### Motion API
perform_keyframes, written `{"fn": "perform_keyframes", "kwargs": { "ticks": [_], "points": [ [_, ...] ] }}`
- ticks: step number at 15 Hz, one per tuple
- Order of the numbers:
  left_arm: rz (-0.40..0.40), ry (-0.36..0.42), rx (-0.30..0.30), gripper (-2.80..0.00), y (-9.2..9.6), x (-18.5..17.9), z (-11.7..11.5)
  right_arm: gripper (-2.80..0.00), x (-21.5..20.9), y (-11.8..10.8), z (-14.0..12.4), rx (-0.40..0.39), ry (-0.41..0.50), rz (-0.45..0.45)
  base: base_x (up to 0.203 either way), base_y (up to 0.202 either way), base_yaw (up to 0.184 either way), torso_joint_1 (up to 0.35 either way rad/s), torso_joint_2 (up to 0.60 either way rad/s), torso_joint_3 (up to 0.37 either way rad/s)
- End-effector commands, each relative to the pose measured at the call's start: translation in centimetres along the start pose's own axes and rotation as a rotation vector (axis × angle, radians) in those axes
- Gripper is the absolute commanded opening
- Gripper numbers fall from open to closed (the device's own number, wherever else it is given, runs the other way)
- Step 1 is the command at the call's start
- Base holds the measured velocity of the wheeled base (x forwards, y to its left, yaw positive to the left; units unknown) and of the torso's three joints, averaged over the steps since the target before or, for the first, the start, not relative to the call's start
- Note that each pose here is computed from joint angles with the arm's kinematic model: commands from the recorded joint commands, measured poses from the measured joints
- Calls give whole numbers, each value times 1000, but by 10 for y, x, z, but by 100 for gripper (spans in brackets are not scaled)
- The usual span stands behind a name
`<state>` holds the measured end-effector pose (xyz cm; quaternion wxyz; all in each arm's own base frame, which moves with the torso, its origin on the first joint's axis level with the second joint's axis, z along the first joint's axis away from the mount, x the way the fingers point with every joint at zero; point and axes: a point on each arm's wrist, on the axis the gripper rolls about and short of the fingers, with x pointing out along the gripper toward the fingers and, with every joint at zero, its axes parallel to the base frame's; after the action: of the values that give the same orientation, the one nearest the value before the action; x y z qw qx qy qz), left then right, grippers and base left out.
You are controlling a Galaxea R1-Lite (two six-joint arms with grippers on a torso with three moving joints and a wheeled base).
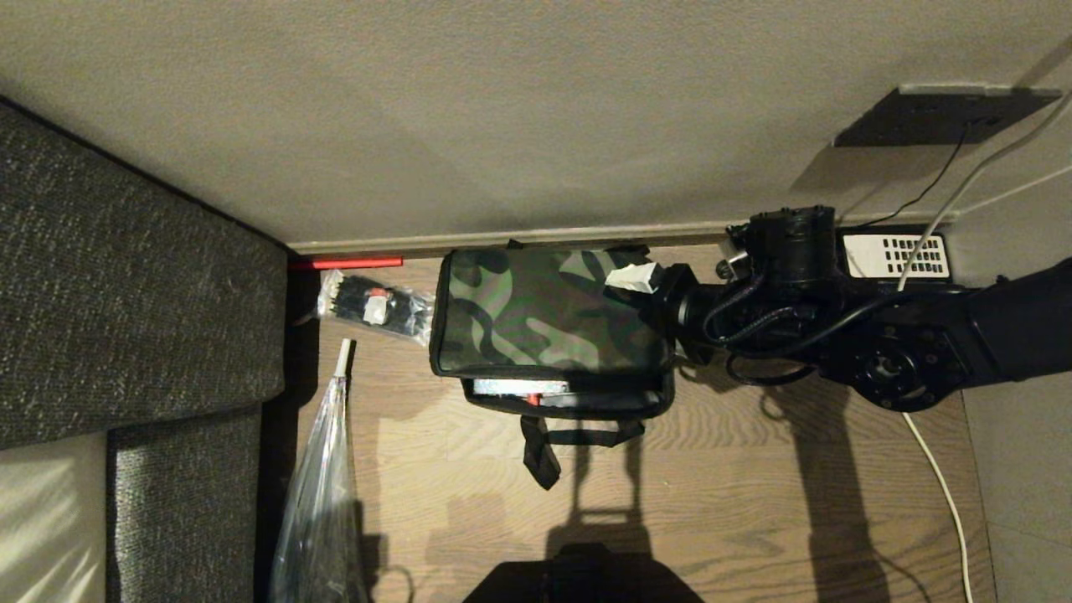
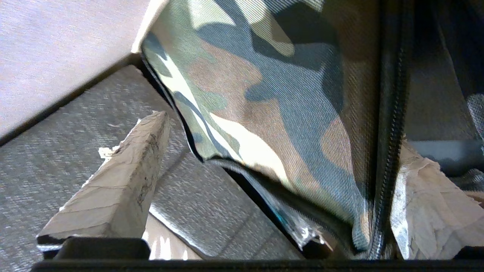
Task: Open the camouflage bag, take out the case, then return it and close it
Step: Open the top of the storage box
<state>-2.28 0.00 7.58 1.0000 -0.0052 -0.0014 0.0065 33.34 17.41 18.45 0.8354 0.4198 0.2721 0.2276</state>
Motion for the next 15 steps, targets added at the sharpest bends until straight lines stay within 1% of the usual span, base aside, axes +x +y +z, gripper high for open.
{"fn": "perform_keyframes", "kwargs": {
  "ticks": [1, 4, 6, 8, 9, 11, 13, 15],
  "points": [
    [1, 1, 0, -280, 0, 0, 0, 0, -6, 10, 7, -5, -28, 36, 0, 0, 0, 0, 0, 0],
    [1, 1, 0, -280, 0, 0, 0, 0, -7, 25, 22, -28, -78, 90, 0, 0, 0, 0, 0, 0],
    [1, 1, 0, -280, 0, 0, 0, 0, -8, 32, 31, -65, -108, 114, 0, 0, 0, 0, 0, 0],
    [1, 1, 0, -280, 0, 0, 0, 0, -9, 31, 34, -147, -123, 109, 0, 0, 0, 0, 0, 0],
    [1, 1, 0, -280, 0, 0, 0, 0, -10, 31, 36, -167, -132, 112, 0, 0, 0, 0, 0, 0],
    [1, 1, 0, -280, 0, 0, 0, 0, -11, 37, 43, -206, -176, 162, 0, 0, 0, 0, 0, 0],
    [1, 1, 0, -280, 0, 0, 0, 0, -13, 41, 50, -259, -199, 219, 0, 0, 0, 0, 0, 0],
    [1, 1, 0, -280, 0, 0, 0, 0, -18, 43, 56, -295, -212, 231, 0, 0, 0, 0, 0, 0]
  ]
}}
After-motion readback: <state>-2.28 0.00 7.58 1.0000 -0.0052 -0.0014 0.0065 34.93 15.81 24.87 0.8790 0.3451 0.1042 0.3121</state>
